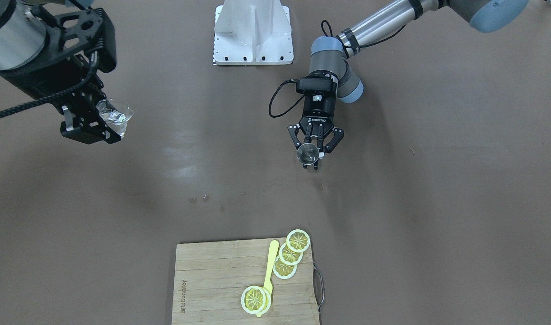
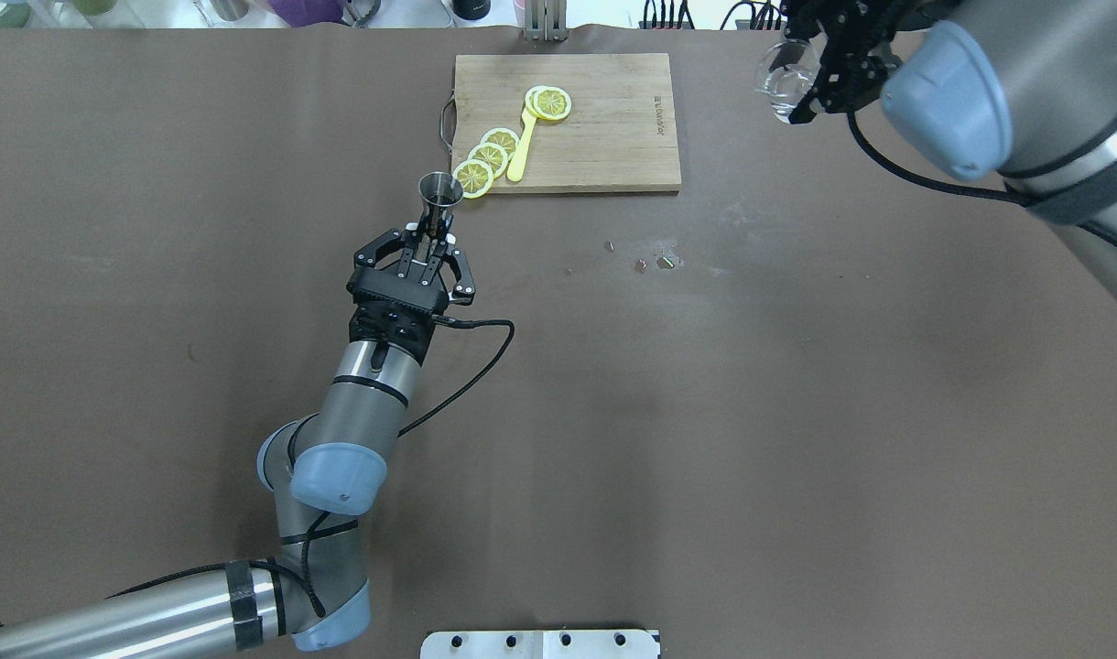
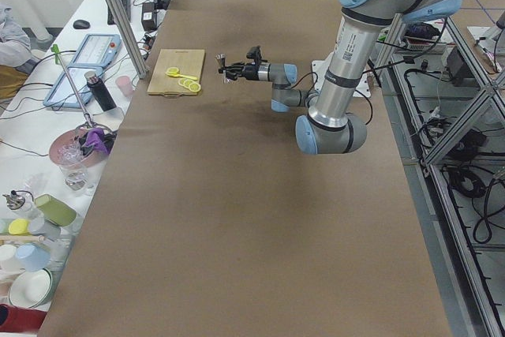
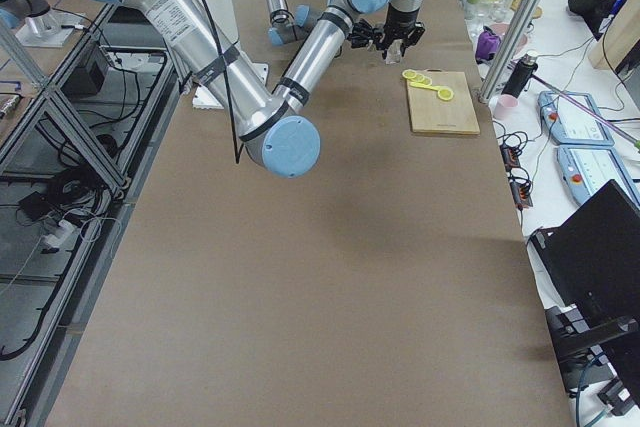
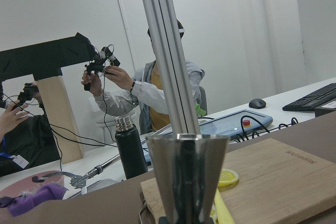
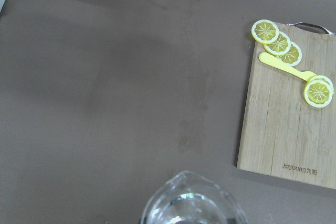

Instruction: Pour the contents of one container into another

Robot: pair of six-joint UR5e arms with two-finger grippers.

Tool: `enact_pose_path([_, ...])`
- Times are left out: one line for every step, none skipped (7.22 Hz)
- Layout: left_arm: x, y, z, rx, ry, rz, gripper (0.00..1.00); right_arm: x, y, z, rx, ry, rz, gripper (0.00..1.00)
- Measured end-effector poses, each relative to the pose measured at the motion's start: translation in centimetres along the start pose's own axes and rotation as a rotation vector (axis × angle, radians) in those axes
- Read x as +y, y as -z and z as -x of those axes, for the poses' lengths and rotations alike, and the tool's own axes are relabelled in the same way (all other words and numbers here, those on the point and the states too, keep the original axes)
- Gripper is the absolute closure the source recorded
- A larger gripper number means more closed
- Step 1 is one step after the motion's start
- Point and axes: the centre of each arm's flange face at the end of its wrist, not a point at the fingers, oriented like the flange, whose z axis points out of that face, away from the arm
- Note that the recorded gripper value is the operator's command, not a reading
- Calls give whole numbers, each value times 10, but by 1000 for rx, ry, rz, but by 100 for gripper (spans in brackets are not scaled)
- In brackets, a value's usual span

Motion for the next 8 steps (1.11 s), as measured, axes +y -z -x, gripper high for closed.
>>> enact_pose_path([14, 7, 31, 1, -3, -13, 100, 23, 1, 11, 4, -13, -33, 100])
enact_pose_path([31, 20, 70, -5, 2, -24, 100, 46, -2, 21, 7, -25, -66, 100])
enact_pose_path([49, 37, 112, -15, -1, -24, 100, 68, -9, 31, 12, -33, -95, 100])
enact_pose_path([66, 56, 153, -27, 8, -16, 100, 89, -17, 42, 16, -38, -122, 100])
enact_pose_path([76, 72, 185, -45, 46, -10, 100, 107, -22, 52, 13, -46, -148, 100])
enact_pose_path([84, 84, 208, -73, 74, -6, 100, 121, -25, 60, 1, -59, -171, 100])
enact_pose_path([93, 91, 224, -100, 95, 2, 100, 136, -29, 68, -9, -69, -190, 100])
enact_pose_path([100, 96, 236, -120, 111, 13, 100, 155, -36, 74, -4, -63, -204, 100])
